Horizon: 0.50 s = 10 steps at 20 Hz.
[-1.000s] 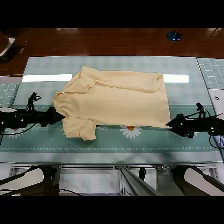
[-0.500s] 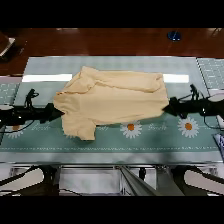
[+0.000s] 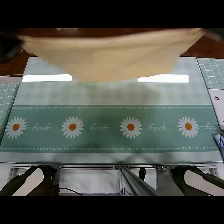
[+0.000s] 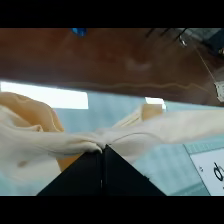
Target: Fold the shirts.
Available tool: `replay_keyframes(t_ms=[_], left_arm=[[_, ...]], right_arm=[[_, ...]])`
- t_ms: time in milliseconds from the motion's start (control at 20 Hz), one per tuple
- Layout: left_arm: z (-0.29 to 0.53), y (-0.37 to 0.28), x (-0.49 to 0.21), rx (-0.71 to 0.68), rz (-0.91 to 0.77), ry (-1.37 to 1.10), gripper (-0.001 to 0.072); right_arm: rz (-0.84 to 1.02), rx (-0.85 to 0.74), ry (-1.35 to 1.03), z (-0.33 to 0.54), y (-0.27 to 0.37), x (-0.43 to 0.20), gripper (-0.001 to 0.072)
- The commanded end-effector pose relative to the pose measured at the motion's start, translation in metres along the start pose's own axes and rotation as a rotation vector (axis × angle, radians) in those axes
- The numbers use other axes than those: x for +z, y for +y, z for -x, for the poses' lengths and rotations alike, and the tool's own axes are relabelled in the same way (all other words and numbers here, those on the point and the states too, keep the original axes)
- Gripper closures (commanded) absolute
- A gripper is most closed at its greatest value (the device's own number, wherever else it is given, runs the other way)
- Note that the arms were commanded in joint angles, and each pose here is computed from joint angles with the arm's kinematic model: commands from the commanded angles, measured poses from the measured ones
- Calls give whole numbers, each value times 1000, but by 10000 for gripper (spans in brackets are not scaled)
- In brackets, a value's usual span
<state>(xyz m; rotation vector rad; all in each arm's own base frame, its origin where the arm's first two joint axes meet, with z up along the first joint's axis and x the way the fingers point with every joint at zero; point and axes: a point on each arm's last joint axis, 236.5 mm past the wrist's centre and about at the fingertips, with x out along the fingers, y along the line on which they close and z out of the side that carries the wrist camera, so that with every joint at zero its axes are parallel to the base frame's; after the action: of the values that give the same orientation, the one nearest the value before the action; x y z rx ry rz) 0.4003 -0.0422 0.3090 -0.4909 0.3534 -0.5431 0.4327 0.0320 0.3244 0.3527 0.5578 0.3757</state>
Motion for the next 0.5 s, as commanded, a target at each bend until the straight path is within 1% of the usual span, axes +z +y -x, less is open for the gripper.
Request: replay_keyframes(t_ms=[0,100,200,300,450], left_arm=[[74,-88,82,119,-291,-211,692],[120,-106,94,292,-424,-276,692],[162,-118,93,457,-497,-330,692],[196,-133,86,563,-534,-375,692],[240,-161,75,647,-597,-454,692]], right_arm=[[225,-68,-236,110,75,53,690],[288,-144,-293,155,92,45,690],[322,-187,-338,193,111,33,690],[345,-199,-371,220,128,18,690],[332,-264,-360,240,126,-9,690]])
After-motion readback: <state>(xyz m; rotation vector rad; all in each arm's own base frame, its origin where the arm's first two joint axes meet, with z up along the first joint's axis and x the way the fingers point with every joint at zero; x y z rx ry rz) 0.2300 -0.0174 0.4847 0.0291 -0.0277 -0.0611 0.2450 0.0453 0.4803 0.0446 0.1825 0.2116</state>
